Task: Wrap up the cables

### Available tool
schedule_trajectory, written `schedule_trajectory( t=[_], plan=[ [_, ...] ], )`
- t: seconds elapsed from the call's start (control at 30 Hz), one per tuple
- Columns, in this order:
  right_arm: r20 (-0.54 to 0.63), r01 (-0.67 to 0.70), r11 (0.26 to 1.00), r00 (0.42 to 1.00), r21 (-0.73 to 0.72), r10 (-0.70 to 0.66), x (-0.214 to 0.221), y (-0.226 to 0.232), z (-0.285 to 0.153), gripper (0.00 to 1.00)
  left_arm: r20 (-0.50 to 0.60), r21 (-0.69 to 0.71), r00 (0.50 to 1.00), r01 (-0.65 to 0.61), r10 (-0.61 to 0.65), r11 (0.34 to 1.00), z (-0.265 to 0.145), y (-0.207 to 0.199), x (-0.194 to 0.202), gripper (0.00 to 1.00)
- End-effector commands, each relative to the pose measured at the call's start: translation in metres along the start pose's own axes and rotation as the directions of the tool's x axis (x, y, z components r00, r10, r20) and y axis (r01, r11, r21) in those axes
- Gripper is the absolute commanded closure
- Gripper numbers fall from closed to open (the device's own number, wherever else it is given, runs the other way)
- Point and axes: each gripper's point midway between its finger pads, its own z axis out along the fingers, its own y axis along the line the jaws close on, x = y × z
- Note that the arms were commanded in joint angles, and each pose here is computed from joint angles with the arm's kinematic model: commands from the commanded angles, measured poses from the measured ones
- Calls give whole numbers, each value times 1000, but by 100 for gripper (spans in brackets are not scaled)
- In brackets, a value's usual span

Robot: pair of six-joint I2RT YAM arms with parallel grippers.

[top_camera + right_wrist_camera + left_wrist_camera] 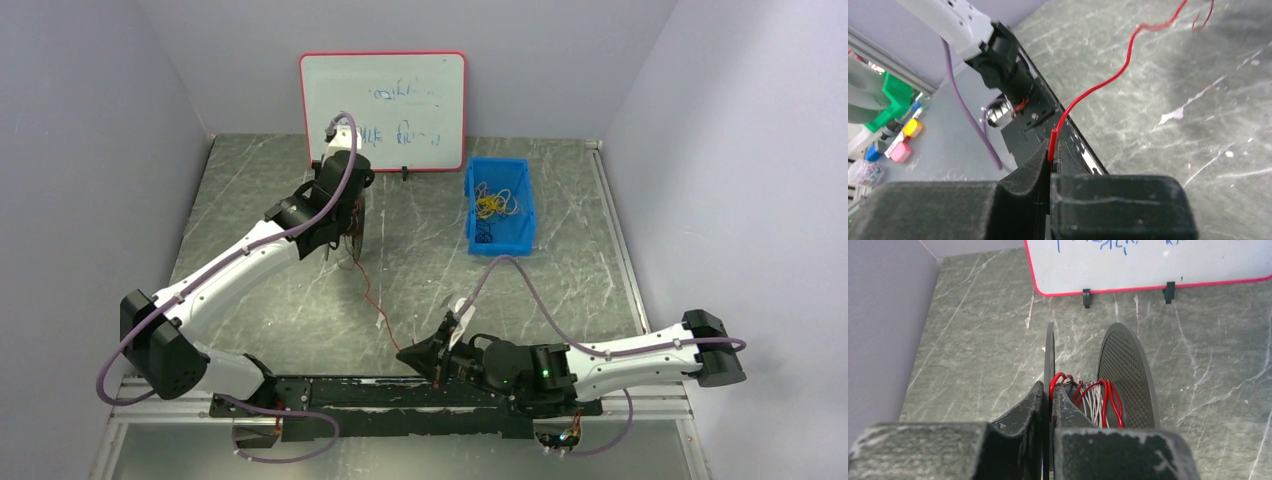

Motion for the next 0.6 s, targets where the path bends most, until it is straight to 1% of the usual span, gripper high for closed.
schedule_trajectory(
  t=[0.0, 0.13, 0.23, 0.4, 0.57],
  plan=[
    [84, 77, 995, 993, 58, -82, -47, 3, -11, 100, 27, 1, 998, 57, -57, 998, 5, -3, -6, 93],
    [138, 85, 987, 985, 139, -104, -84, -1, -20, 100, -16, 37, 999, 53, -52, 998, 6, -10, 14, 93],
    [172, 101, 978, 976, 182, -133, -103, -3, -22, 100, -41, 64, 998, 54, -51, 996, 4, -13, 29, 93],
    [208, 124, 948, 960, 294, -190, -131, -13, -26, 100, -74, 156, 997, 31, -20, 987, -7, -22, 48, 93],
    [260, 189, 913, 920, 362, -293, -168, -16, -33, 100, -117, 181, 993, 13, 9, 983, -19, -24, 65, 93]
  ],
)
